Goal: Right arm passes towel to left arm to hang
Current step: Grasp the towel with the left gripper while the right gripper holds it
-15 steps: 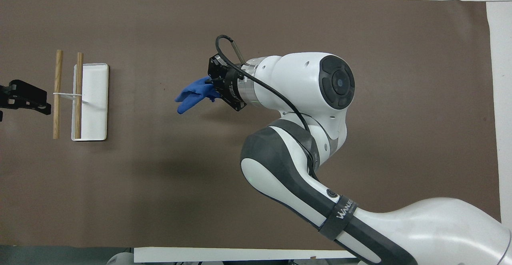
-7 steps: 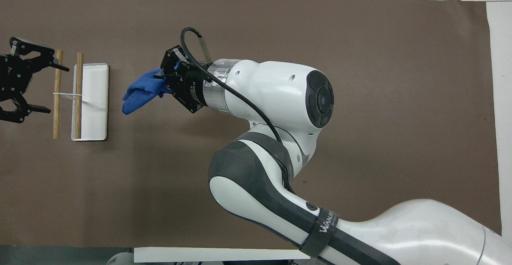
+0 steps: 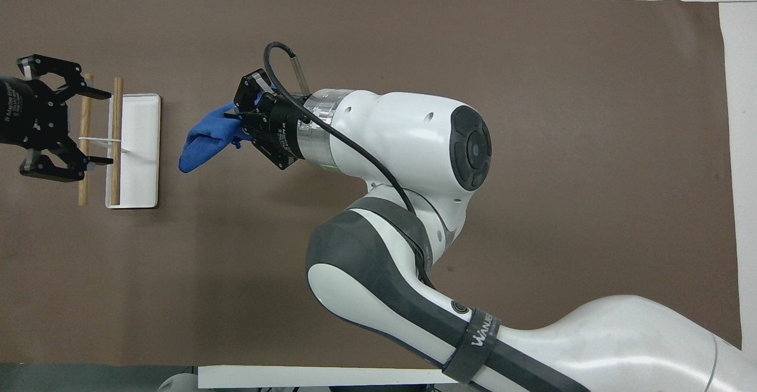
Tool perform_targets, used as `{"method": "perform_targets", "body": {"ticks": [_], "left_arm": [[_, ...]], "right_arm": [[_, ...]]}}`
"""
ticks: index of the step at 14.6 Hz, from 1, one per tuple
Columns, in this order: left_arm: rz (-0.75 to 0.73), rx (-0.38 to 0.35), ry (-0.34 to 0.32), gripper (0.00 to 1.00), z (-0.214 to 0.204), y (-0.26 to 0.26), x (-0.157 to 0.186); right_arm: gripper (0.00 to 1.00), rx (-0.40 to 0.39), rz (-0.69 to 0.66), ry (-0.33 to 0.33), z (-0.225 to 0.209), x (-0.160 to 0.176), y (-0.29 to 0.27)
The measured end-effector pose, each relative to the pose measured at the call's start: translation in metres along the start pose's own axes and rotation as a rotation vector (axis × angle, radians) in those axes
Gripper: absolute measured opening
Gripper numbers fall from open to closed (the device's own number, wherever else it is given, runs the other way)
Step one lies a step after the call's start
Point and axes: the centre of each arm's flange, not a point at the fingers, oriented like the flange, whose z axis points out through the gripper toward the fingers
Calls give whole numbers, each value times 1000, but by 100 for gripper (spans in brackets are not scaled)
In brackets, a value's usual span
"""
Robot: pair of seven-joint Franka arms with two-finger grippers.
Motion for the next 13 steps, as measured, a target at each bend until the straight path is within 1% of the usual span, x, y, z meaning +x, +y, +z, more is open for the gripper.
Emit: {"method": "perform_targets", "body": {"ticks": [2,3,6,8,13], "left_arm": [[-10,10,-8,100,15,-14,-16],[-22,2,-17,100,21,-20,-23],[-83,-87,-63,100,32,-25,-44],[-107,-128,-92,100,32,-22,-50],[-90,-146,-100,100,51,-23,-68]], "right_arm": [[4,0,0,0,0,0,0],[4,0,0,0,0,0,0],[4,-1,0,0,0,0,0],[4,-1,0,-1,0,0,0],[4,-1,0,-1,0,0,0]]}}
